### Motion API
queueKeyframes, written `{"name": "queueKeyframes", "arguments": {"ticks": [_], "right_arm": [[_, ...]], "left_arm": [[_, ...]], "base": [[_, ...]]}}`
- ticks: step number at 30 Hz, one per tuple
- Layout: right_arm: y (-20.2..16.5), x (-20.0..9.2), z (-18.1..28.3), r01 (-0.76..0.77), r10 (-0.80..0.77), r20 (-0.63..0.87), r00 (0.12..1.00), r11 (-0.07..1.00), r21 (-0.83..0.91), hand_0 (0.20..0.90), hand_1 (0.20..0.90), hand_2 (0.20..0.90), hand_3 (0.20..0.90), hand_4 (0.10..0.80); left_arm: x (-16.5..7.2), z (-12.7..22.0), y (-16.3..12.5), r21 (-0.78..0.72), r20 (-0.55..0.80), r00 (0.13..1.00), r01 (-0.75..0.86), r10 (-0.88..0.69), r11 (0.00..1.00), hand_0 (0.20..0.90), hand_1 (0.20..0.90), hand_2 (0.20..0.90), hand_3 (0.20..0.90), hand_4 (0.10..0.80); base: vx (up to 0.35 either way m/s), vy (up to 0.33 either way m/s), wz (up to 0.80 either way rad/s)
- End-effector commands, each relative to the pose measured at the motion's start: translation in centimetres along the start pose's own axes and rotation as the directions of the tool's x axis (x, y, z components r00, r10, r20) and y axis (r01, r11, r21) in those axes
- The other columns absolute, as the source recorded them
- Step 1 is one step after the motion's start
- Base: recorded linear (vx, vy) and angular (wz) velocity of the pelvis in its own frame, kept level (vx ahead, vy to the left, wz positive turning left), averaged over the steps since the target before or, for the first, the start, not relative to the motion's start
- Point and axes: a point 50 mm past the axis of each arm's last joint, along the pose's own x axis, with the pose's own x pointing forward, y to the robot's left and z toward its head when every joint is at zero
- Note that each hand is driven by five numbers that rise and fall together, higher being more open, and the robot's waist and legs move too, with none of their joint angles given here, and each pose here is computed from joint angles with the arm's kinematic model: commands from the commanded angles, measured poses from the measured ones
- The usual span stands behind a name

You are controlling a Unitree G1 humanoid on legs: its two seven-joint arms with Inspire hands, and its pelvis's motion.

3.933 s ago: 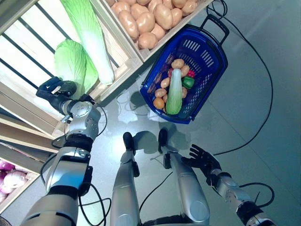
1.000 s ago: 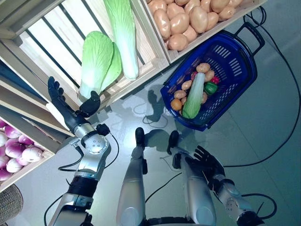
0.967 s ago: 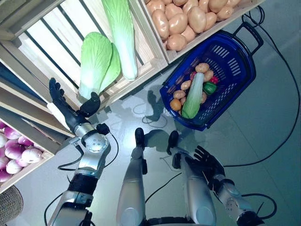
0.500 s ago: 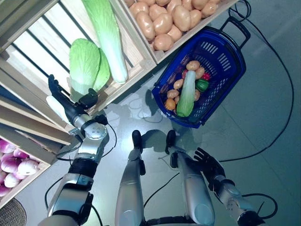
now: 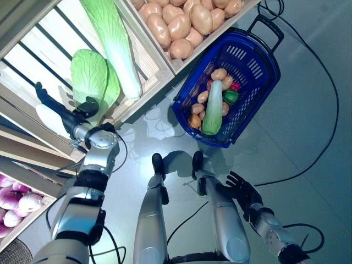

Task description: Put vegetables into the basket

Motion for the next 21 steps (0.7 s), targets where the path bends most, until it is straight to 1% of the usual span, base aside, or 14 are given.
{"name": "queueKeyframes", "arguments": {"ticks": [1, 6, 12, 16, 18, 21], "right_arm": [[-1.1, -1.2, -1.2, -0.024, 0.019, -0.064, 0.998, 0.997, -0.075, 0.900, 0.900, 0.900, 0.900, 0.800], [-1.0, -1.1, -1.2, -0.031, 0.025, -0.078, 0.997, 0.996, -0.087, 0.900, 0.900, 0.900, 0.900, 0.800], [-0.7, -0.9, -1.2, -0.048, 0.040, -0.087, 0.995, 0.995, -0.090, 0.900, 0.900, 0.900, 0.900, 0.800], [-0.1, -0.9, -1.1, -0.059, 0.052, -0.084, 0.995, 0.994, -0.092, 0.900, 0.900, 0.900, 0.900, 0.800], [0.2, -0.8, -1.1, -0.067, 0.059, -0.085, 0.995, 0.993, -0.098, 0.900, 0.900, 0.900, 0.900, 0.800], [0.4, -0.9, -1.2, -0.070, 0.061, -0.085, 0.994, 0.992, -0.101, 0.900, 0.900, 0.900, 0.900, 0.800]], "left_arm": [[3.0, 3.4, 2.3, -0.053, 0.097, 0.969, -0.223, 0.227, 0.973, 0.900, 0.900, 0.900, 0.900, 0.800], [3.4, 3.5, 2.3, -0.032, 0.068, 0.959, -0.273, 0.274, 0.962, 0.900, 0.900, 0.900, 0.900, 0.800], [3.5, 4.0, 1.4, -0.021, 0.062, 0.972, -0.227, 0.228, 0.974, 0.900, 0.900, 0.900, 0.900, 0.800], [3.0, 4.1, 0.7, -0.054, 0.049, 0.980, -0.188, 0.190, 0.981, 0.900, 0.900, 0.900, 0.900, 0.800], [2.4, 3.9, 0.3, -0.091, 0.050, 0.986, -0.156, 0.161, 0.984, 0.900, 0.900, 0.900, 0.900, 0.800], [1.7, 4.1, -0.2, -0.107, 0.081, 0.988, -0.120, 0.129, 0.987, 0.900, 0.900, 0.900, 0.900, 0.800]], "base": [[0.000, 0.000, 0.00], [-0.001, 0.004, -0.03], [0.002, -0.023, -0.02], [0.000, 0.000, 0.00], [0.000, 0.000, 0.00], [0.000, 0.000, 0.00]]}}
